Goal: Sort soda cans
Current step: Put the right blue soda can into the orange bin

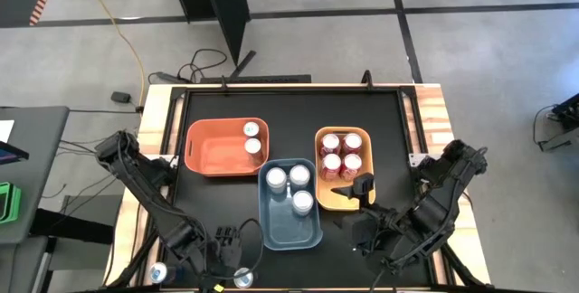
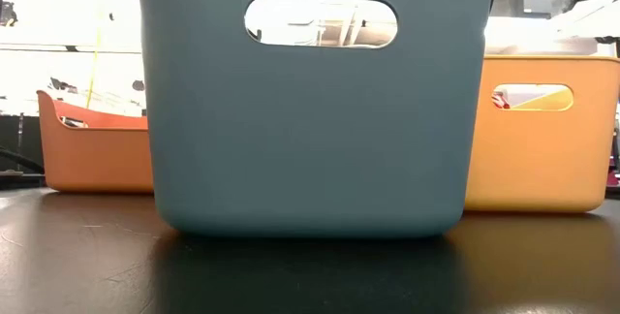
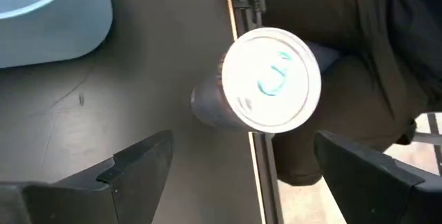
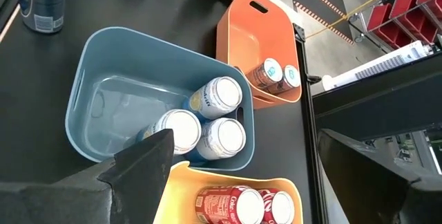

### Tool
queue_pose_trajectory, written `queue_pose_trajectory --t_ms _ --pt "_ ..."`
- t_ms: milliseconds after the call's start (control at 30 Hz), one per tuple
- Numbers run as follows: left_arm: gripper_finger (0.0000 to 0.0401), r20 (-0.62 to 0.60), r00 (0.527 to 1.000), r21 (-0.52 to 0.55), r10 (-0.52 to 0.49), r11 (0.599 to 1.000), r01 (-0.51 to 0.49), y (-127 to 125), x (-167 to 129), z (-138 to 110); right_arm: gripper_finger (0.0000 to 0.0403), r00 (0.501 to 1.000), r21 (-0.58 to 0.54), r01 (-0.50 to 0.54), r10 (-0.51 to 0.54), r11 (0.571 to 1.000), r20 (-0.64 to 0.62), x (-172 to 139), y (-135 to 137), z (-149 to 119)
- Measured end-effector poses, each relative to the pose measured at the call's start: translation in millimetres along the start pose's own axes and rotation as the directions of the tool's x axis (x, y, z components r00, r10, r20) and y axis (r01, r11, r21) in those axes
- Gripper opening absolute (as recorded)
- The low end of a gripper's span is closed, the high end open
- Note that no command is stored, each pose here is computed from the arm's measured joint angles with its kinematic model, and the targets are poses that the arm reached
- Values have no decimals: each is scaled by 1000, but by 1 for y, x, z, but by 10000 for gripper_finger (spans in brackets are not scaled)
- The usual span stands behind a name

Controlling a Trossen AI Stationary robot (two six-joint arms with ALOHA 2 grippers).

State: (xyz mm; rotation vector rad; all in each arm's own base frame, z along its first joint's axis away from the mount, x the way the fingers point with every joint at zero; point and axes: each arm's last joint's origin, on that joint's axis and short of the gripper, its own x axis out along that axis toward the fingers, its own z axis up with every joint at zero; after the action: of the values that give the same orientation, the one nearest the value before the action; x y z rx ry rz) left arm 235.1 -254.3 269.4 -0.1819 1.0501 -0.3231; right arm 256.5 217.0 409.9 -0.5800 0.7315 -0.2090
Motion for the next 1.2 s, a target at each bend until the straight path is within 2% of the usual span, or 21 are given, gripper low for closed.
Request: queue_pose_trajectory --t_ms 133,567,1067,1200 --pt "345 21 1000 6 -9 1000 9 -5 -5 3 372 1000 0 -1 1 1000 0 0 0 0" --pt "345 53 997 8 49 999 -50 -4 -2 2 372 1000 6 -3 3 1000 7 0 0 1" --pt "345 93 996 10 8 1000 -9 -10 -2 5 372 1000 7 -3 3 1000 7 0 0 1" --pt "346 83 997 24 9 1000 -11 -11 7 4 372 1000 9 -3 3 1000 7 0 0 1"
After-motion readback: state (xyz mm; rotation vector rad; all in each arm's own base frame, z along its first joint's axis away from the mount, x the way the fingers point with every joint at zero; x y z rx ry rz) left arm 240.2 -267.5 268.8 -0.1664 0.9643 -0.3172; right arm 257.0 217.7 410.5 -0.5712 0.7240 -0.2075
